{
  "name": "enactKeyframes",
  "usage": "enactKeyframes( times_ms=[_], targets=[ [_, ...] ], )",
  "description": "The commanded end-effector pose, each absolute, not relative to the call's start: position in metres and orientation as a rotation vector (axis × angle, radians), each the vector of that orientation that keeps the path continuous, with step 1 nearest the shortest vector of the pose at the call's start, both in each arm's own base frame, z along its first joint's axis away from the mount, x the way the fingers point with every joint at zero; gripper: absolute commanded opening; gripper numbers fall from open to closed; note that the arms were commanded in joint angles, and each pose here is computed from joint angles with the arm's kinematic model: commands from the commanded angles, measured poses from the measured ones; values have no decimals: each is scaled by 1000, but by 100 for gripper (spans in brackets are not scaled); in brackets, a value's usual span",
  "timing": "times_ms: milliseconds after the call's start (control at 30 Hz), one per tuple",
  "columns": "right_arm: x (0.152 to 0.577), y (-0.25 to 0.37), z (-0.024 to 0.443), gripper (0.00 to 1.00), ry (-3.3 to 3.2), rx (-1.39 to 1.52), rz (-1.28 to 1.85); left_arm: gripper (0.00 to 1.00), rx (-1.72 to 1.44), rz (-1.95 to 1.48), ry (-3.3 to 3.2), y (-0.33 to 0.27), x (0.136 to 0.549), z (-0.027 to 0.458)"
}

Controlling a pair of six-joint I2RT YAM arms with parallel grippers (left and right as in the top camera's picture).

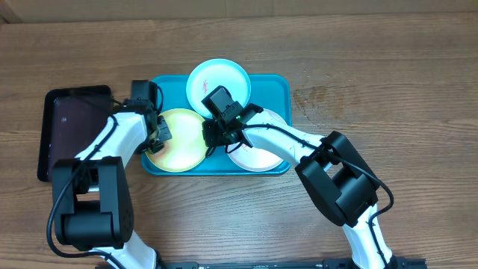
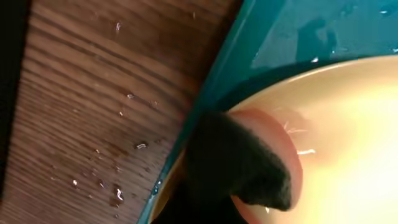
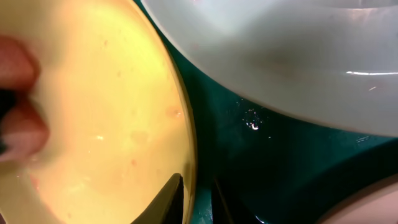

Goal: Clean dirty plates on tray and stack at the side
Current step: 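Hold the yellow plate with the right gripper while left sponge scrubs it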

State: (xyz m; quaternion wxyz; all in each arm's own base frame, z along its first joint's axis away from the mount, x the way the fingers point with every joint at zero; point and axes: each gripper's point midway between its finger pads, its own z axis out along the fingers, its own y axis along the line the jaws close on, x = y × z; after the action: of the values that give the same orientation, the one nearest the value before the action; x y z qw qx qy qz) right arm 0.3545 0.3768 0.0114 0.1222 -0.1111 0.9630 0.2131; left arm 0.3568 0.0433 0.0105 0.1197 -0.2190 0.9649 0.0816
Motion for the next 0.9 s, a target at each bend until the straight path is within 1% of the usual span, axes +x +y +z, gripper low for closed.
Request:
enactKeyframes(
  times_ms=[0,133,267,533,700,767,867],
  targets=[
    [359,372,4,17,2822,-302,593,4,-577,336,2813,57,360,8],
    [359,372,4,17,2819,-302,595,4,-551,-95,2840,8,372,4],
    [359,372,4,17,2819,-302,595,4,-639,-374,2789,-23,384,10],
    [359,372,4,17,2819,-302,595,4,-640,-540,2759,-41,394,11],
    [359,372,4,18,2819,-302,595,4,-621,-657,2788,-55,390,3],
    [359,372,4,17,2818,-307,594,4,-554,-718,2806,-63,386,4],
    [359,371,4,17,2819,-305,593,4,-526,-588,2835,-47,383,-2]
  ],
)
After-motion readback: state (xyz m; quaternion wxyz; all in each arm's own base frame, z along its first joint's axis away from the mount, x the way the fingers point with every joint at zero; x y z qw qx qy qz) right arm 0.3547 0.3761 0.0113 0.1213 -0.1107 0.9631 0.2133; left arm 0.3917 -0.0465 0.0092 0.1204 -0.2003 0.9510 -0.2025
